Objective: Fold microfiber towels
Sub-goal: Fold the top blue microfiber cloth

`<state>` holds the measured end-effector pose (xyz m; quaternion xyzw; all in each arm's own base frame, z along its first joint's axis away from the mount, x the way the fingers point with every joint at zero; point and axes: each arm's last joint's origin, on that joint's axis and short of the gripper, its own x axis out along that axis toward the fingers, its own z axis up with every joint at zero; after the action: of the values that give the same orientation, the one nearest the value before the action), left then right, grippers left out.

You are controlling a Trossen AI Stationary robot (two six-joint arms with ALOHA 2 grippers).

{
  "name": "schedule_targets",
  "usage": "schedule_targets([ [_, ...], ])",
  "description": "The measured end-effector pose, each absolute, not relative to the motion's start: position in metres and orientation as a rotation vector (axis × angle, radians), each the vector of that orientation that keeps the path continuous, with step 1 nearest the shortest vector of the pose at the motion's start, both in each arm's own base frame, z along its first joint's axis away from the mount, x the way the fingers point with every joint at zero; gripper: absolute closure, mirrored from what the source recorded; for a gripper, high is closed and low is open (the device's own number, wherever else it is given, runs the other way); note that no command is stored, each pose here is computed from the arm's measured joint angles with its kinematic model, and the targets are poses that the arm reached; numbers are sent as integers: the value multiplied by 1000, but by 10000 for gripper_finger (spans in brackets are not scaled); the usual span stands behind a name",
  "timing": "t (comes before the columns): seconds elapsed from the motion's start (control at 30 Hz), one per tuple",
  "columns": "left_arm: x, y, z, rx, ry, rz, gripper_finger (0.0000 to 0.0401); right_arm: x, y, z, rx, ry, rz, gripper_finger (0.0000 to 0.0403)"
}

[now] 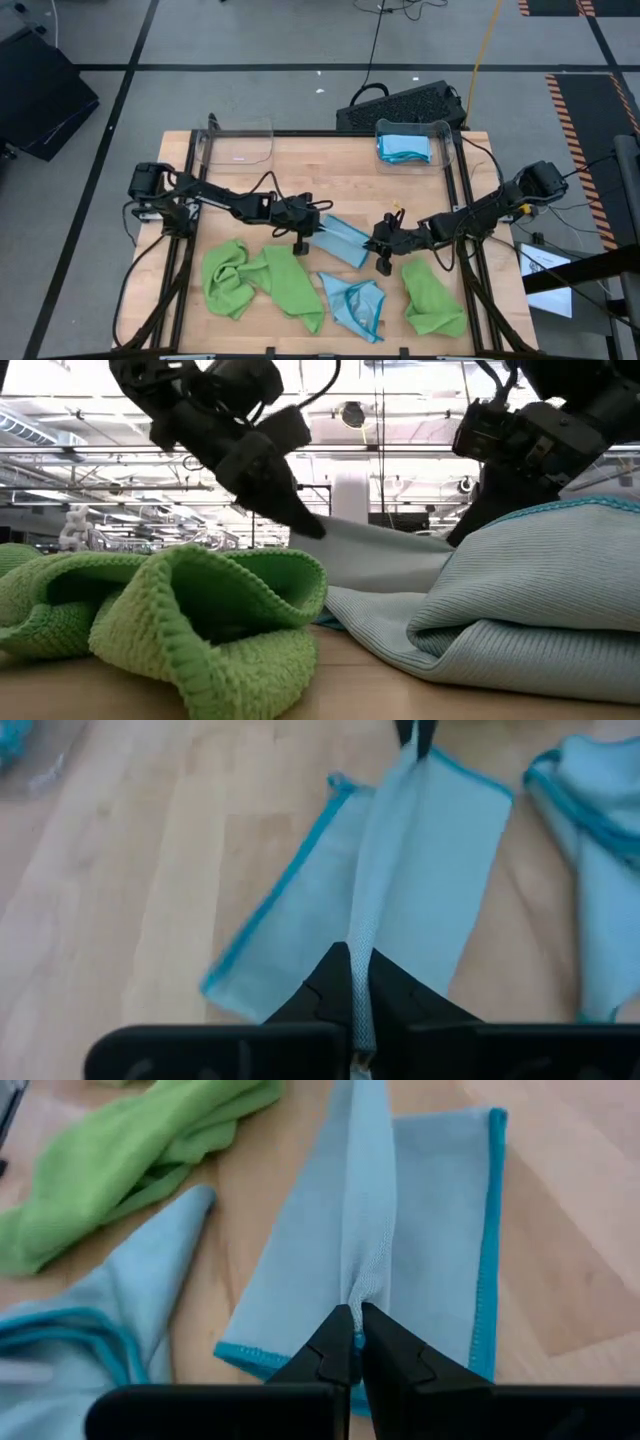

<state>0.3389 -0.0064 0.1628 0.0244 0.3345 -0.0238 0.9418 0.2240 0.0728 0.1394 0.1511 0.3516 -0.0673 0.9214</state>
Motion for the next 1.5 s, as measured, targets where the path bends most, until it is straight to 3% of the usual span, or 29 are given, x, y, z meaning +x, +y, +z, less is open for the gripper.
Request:
schedule_targets([
  [0.3, 347, 3, 152, 66, 639, 65, 341, 221, 72, 136, 325, 741, -162, 376],
  [0.67, 348, 4, 149, 45, 651, 132, 256, 220, 68, 135, 318, 718, -288, 219],
  [0.83, 346, 10, 147, 30, 673, 154, 243, 217, 69, 133, 339, 744, -303, 178],
  [1.2, 353, -19, 172, 41, 482, -10, 242, 215, 84, 137, 155, 678, -247, 186],
  [1.5, 367, -11, 117, 14, 535, 5, 242, 204, 82, 130, 191, 382, -79, 215],
])
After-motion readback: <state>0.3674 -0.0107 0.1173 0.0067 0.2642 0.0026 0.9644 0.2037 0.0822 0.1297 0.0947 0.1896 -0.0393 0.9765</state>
